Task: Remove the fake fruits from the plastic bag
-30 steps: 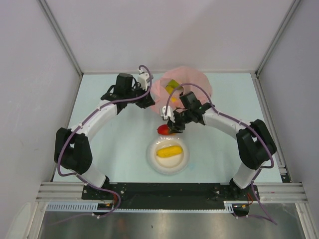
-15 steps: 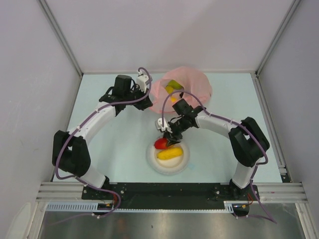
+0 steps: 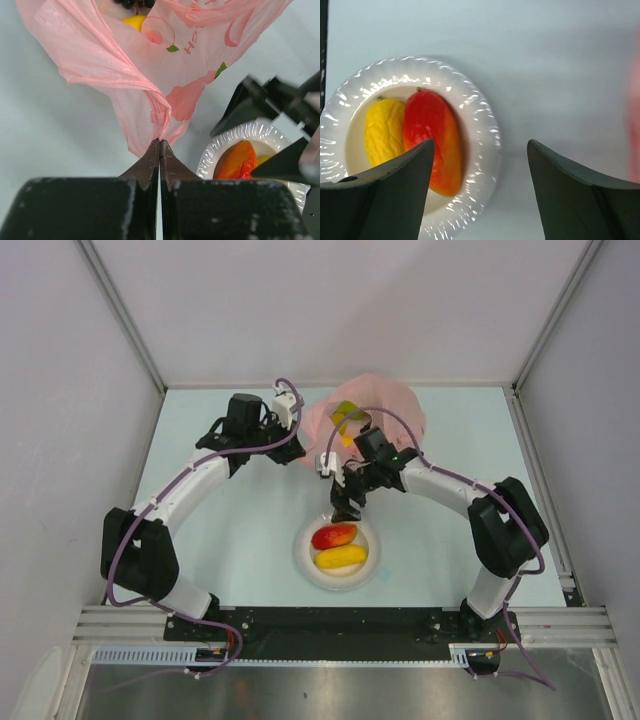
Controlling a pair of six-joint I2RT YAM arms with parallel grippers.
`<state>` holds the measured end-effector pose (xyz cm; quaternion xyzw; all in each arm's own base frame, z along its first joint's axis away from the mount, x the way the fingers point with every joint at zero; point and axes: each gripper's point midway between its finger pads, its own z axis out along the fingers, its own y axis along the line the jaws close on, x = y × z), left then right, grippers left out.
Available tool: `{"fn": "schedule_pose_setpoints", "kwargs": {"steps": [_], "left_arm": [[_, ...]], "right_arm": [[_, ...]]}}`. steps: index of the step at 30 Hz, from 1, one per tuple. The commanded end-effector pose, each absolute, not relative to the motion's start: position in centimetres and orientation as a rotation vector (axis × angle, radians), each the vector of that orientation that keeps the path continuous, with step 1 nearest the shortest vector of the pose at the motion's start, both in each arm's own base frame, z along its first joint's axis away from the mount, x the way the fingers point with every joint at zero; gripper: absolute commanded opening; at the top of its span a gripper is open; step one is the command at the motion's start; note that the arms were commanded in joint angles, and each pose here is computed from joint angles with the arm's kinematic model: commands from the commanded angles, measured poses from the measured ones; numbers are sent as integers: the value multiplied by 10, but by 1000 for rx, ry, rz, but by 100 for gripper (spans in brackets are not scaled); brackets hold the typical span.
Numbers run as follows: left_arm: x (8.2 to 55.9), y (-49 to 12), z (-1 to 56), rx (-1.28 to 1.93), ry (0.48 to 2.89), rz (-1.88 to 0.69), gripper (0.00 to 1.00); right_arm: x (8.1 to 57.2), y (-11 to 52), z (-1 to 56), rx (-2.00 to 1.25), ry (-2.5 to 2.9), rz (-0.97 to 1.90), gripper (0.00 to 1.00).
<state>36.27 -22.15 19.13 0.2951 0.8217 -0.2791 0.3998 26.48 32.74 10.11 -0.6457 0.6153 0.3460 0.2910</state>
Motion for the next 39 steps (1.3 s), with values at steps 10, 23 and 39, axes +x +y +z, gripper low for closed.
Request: {"fn": "schedule_pose_setpoints", "kwargs": {"steps": [10, 23, 39], "left_arm": [[344, -230, 226, 765, 2004, -826, 1], [317, -221, 238, 923, 1991, -804, 0], [336, -212, 221, 903, 2033, -687, 0]], "right_arm": [[444, 280, 235, -740, 1729, 444, 48], [548, 299, 126, -786, 1848, 210, 59], [505, 297, 66, -1151, 2041, 388, 79]]}}
